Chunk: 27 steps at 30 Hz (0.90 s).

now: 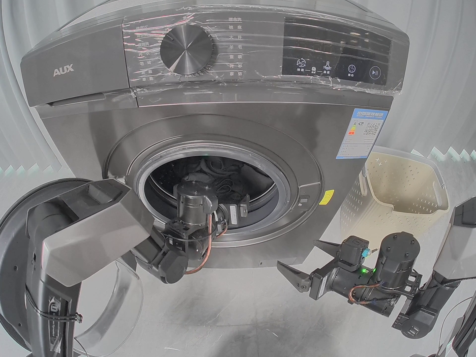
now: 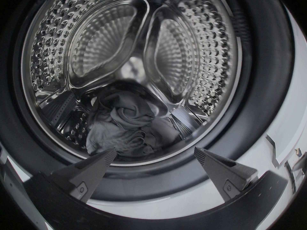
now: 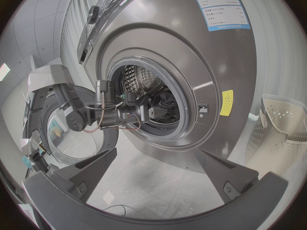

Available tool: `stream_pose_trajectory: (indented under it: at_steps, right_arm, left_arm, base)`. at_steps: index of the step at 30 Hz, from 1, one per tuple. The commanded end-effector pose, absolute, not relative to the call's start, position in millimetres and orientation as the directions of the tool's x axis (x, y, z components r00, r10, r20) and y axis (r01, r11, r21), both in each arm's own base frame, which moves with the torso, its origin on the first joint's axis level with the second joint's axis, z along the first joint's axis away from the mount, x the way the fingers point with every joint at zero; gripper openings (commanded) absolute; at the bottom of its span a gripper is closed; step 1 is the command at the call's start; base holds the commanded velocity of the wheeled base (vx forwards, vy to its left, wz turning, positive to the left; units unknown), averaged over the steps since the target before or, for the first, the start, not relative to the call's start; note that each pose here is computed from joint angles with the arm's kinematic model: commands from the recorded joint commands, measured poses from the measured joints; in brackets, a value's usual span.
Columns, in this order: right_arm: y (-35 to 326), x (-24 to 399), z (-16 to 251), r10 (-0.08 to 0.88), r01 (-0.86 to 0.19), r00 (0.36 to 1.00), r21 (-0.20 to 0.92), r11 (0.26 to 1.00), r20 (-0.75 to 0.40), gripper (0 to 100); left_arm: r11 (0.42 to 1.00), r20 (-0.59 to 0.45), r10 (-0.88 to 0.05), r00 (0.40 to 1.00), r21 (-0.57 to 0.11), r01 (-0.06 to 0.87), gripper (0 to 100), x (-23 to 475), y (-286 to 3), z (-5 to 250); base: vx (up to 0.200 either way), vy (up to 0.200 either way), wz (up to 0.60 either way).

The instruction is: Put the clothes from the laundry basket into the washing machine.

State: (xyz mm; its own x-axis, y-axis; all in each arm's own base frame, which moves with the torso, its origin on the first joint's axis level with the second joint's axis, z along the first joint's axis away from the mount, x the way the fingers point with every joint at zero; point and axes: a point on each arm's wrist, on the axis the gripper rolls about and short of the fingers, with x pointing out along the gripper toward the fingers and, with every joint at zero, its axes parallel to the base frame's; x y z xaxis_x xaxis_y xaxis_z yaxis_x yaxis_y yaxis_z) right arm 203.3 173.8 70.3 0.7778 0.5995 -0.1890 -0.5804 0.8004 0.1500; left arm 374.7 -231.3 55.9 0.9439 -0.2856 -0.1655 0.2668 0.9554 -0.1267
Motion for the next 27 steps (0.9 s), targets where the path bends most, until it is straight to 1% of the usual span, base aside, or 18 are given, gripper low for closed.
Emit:
stream_pose_trajectory:
  at_steps: [1,7,8,11,12,13,15,17,18,19,22,24,27]
  right_arm:
    - [172,203,72,0.596,-0.576,0.782,0.151,0.803,-0.184,100]
    - [171,203,72,0.594,-0.575,0.783,0.151,0.804,-0.184,100]
    - [171,203,72,0.594,-0.575,0.783,0.151,0.804,-0.184,100]
    - [170,204,72,0.59,-0.57,0.786,0.151,0.808,-0.184,100]
    - [170,204,72,0.59,-0.57,0.786,0.151,0.808,-0.184,100]
    - [168,202,72,0.587,-0.568,0.786,0.148,0.809,-0.192,100]
    - [167,201,72,0.587,-0.568,0.786,0.148,0.809,-0.192,100]
    - [164,198,75,0.587,-0.568,0.788,0.149,0.81,-0.187,100]
    - [164,198,75,0.587,-0.568,0.788,0.149,0.81,-0.187,100]
    - [162,195,77,0.587,-0.568,0.788,0.147,0.81,-0.186,100]
    - [159,192,84,0.587,-0.569,0.793,0.146,0.809,-0.162,100]
    - [157,190,90,0.582,-0.565,0.801,0.144,0.812,-0.137,100]
    - [148,187,98,0.526,-0.512,0.843,0.132,0.849,-0.109,100]
  left_arm:
    - [0.942,-0.175,-0.335,0.926,-0.1,0.321,100,342,-240,63]
    - [0.928,-0.201,-0.372,0.906,-0.094,0.361,100,301,-231,74]
    - [0.924,-0.208,-0.382,0.9,-0.096,0.37,100,285,-224,80]
    - [0.915,-0.198,-0.403,0.893,-0.1,0.391,100,259,-212,91]
    - [0.914,-0.196,-0.405,0.893,-0.101,0.392,100,257,-211,91]
    - [0.907,-0.192,-0.422,0.886,-0.105,0.409,100,238,-203,97]
    - [0.904,-0.191,-0.427,0.884,-0.107,0.414,100,230,-198,99]
    - [0.898,-0.17,-0.439,0.882,-0.116,0.425,100,210,-184,108]
    - [0.898,-0.17,-0.439,0.882,-0.116,0.425,100,210,-184,108]
    - [0.893,-0.153,-0.445,0.882,-0.141,0.427,100,197,-174,114]
    - [0.882,-0.115,-0.45,0.885,-0.208,0.422,100,185,-165,122]
    - [0.882,-0.095,-0.441,0.892,-0.23,0.411,100,177,-157,125]
    - [0.885,-0.092,-0.436,0.895,-0.223,0.408,100,168,-148,126]
  base:
    - [0.0,0.0,0.0]
    - [0.0,0.0,0.0]
    - [0.0,0.0,0.0]
    - [0.0,0.0,0.0]
    - [0.0,0.0,0.0]
    - [0.0,0.0,0.0]
    - [0.0,0.0,0.0]
    - [0.0,0.0,0.0]
    - [0.0,0.0,0.0]
    - [0.0,0.0,0.0]
    - [0.0,0.0,0.0]
    - [0.0,0.0,0.0]
    - [0.0,0.0,0.0]
